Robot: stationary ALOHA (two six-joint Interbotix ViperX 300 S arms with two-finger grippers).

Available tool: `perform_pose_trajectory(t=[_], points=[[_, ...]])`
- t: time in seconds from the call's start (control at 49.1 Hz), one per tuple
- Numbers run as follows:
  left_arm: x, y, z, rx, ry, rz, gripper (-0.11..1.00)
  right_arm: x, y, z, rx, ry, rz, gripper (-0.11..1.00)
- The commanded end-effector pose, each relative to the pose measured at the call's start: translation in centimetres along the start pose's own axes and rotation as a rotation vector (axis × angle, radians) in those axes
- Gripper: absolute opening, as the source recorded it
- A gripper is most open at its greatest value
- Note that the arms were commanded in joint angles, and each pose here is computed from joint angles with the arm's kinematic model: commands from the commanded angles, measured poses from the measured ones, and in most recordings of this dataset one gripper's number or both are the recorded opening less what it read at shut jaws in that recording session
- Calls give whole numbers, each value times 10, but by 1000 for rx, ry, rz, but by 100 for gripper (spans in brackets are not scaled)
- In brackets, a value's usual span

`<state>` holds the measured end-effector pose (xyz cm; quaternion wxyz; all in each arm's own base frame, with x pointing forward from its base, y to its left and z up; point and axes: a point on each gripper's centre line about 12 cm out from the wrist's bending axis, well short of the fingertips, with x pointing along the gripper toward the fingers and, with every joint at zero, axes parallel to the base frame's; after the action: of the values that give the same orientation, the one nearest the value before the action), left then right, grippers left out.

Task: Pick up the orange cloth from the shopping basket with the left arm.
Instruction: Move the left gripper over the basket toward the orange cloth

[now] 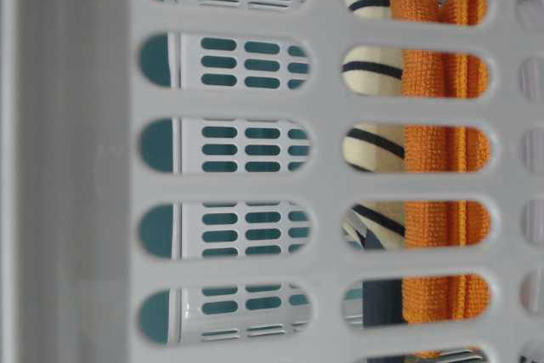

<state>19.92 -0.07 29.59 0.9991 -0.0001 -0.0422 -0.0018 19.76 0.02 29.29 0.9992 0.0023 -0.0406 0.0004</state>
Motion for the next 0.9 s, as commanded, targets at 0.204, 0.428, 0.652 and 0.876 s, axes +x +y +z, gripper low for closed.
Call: perform_pose_trajectory(t=[0.204,0.428,0.652,0.876], points=[[23,-2,50,-39,111,-7,0,2,0,0,41,20,-2,0],[57,-8,74,-40,283,-21,0,2,0,-1,47,28,-2,0],[108,-19,81,-21,499,-40,0,2,0,-1,49,34,-3,0],[160,-28,71,-4,665,-49,1,0,0,1,49,23,-3,0]])
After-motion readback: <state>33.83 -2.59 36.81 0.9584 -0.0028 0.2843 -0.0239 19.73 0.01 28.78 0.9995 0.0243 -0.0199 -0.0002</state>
